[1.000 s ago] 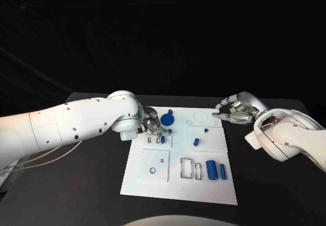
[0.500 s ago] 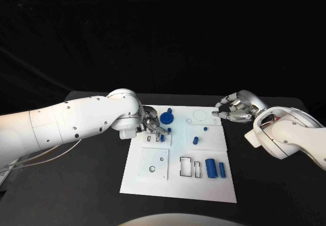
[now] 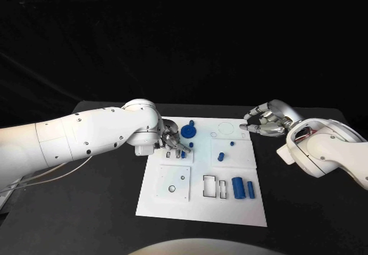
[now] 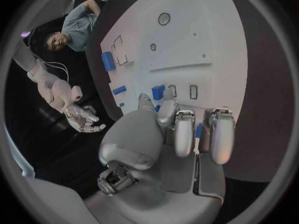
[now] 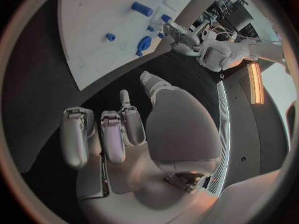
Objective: Assemble the parts on the task board
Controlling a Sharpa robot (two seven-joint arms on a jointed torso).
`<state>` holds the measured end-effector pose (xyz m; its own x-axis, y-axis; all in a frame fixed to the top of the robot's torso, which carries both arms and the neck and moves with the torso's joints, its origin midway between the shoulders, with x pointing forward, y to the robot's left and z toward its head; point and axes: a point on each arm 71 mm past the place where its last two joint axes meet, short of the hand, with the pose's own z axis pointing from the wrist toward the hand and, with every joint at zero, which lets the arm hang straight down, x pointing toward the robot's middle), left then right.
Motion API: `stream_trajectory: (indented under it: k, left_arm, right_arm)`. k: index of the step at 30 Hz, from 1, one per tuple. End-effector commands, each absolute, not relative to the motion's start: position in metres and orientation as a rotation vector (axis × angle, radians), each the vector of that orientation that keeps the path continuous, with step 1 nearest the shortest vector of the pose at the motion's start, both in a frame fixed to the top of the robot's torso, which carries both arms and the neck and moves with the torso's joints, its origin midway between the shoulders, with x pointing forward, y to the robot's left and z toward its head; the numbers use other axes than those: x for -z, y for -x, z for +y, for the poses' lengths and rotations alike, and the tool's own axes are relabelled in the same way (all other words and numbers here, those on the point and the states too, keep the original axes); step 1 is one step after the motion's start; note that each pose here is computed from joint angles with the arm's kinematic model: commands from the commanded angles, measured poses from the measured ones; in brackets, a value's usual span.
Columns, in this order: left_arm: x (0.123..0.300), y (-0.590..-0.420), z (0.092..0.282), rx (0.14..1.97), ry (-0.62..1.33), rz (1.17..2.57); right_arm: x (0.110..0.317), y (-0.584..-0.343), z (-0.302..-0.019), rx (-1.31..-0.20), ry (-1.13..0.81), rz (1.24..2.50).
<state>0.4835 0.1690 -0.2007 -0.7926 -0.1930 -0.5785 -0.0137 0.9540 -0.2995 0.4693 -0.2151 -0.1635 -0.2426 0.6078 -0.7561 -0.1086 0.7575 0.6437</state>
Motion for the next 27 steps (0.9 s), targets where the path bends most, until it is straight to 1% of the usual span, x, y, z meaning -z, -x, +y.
stream_trajectory:
  k: [1, 27]
  left_arm:
    - [0.2004, -0.4831, 0.1677, 0.362, 0.117, 2.479]
    - [0.2034, -0.4837, 0.1629, 0.384, 0.140, 2.486]
  right_arm:
    - [0.1642, -0.4691, -0.2141, -0.700, -0.378, 1.703]
    - [0.1672, -0.4701, -0.2119, -0.698, -0.376, 1.720]
